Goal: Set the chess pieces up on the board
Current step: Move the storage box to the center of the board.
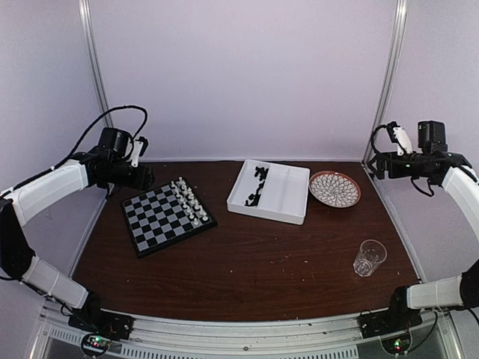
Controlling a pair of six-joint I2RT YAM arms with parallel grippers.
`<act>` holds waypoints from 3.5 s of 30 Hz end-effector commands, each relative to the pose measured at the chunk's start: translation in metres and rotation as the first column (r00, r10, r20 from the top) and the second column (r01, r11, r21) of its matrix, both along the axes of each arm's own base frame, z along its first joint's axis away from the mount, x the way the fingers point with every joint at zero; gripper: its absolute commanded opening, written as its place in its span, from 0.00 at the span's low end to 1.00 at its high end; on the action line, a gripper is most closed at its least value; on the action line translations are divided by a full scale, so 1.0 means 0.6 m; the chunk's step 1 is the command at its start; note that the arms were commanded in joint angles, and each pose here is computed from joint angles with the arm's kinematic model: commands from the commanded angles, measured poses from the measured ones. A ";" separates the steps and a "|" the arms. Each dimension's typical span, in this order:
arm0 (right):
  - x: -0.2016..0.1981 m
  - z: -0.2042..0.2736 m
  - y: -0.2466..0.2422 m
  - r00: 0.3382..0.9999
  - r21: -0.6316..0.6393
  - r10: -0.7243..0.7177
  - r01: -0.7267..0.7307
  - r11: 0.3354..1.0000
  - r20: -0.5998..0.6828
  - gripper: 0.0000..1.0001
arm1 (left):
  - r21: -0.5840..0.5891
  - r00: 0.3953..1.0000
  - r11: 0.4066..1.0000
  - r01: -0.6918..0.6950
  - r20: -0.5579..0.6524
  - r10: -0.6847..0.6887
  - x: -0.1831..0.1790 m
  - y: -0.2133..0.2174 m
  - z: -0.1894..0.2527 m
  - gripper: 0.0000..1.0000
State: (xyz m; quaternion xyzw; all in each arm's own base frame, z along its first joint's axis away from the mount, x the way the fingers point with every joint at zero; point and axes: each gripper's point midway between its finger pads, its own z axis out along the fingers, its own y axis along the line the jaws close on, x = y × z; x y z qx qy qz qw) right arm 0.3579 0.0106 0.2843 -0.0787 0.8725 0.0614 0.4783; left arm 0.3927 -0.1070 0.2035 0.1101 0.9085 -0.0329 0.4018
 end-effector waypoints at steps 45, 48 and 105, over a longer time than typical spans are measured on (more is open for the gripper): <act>0.042 -0.363 0.388 0.461 -0.217 0.658 -0.881 0.421 -0.596 0.43 | 0.085 0.980 0.981 -0.173 -0.082 0.180 -0.123 0.097 -0.038 0.73; 0.039 -0.375 0.386 0.453 -0.205 0.648 -0.882 0.424 -0.612 0.38 | 0.080 0.981 0.983 -0.166 -0.086 0.173 -0.123 0.095 -0.040 0.72; -0.258 -0.293 0.170 0.399 -0.183 0.617 -0.905 0.384 -0.679 0.35 | 0.024 0.914 0.942 -0.334 -0.236 0.330 0.017 0.112 -0.106 0.73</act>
